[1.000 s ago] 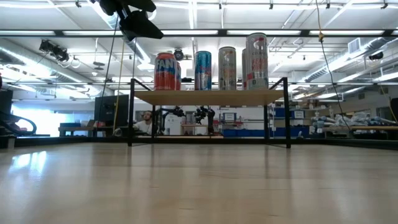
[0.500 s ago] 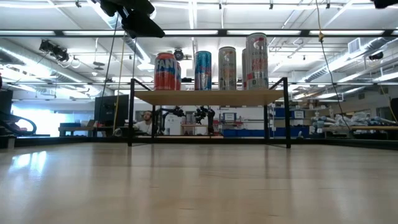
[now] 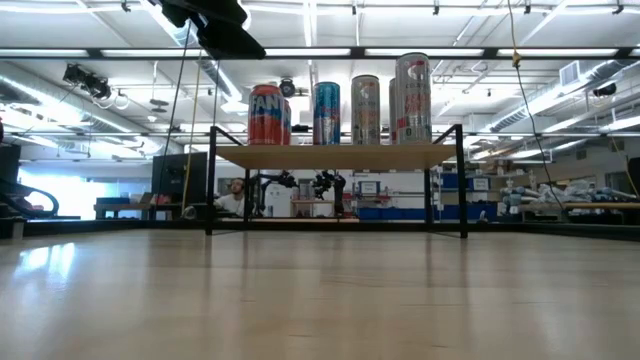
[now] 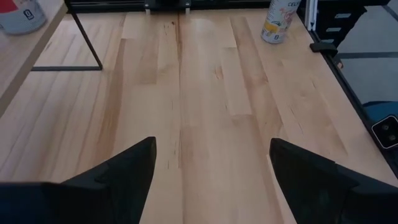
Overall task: Place canned beverage on shelf
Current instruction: Put the white yellow soda can on the shelf aligned with the other white yellow soda can
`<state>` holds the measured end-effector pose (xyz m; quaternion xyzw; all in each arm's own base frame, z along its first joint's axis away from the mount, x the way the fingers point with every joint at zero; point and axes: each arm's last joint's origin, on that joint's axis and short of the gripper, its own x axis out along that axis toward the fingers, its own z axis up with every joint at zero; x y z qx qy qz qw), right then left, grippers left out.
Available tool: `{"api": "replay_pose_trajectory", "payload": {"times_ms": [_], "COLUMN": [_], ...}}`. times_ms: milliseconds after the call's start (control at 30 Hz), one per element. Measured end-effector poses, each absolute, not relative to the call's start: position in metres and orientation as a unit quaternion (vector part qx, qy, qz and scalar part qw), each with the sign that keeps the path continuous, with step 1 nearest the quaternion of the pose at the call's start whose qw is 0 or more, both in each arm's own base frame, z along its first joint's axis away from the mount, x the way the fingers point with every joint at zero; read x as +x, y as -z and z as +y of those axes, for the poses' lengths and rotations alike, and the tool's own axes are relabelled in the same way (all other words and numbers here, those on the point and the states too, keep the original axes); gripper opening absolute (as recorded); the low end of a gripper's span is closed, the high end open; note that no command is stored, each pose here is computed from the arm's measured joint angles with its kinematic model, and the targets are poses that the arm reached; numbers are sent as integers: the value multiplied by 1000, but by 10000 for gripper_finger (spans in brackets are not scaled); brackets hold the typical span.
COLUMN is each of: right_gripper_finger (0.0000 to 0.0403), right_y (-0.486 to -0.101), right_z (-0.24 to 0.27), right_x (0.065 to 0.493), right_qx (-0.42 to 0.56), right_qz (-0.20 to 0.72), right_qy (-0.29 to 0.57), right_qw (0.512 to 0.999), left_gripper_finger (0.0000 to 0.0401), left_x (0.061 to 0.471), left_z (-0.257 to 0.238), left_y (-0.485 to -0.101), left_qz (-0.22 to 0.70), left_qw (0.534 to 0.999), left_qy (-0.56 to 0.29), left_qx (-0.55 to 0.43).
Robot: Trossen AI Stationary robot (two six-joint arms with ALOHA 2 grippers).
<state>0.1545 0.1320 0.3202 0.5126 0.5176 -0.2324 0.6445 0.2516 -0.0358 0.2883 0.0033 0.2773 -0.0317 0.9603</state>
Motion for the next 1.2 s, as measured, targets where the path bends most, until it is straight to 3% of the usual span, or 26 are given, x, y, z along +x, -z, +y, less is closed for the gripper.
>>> {"api": "replay_pose_trajectory", "payload": {"times_ms": [233, 467, 1200], "right_gripper_finger": [336, 324, 319], "right_y": [-313, -295, -277], "right_z": [156, 180, 212], "right_x": [142, 142, 150], "right_qx": [525, 502, 525], "right_qz": [524, 590, 589], "right_qy": [262, 284, 282], "right_qw": [618, 565, 545], "left_gripper_finger": [316, 316, 316], "left_x": [252, 252, 252], "left_z": [-36, -36, -36], "left_y": [-288, -288, -288], "left_qz": [277, 277, 277], "left_qw": [960, 960, 960], "left_qy": [31, 31, 30], "left_qx": [1, 1, -1]}}
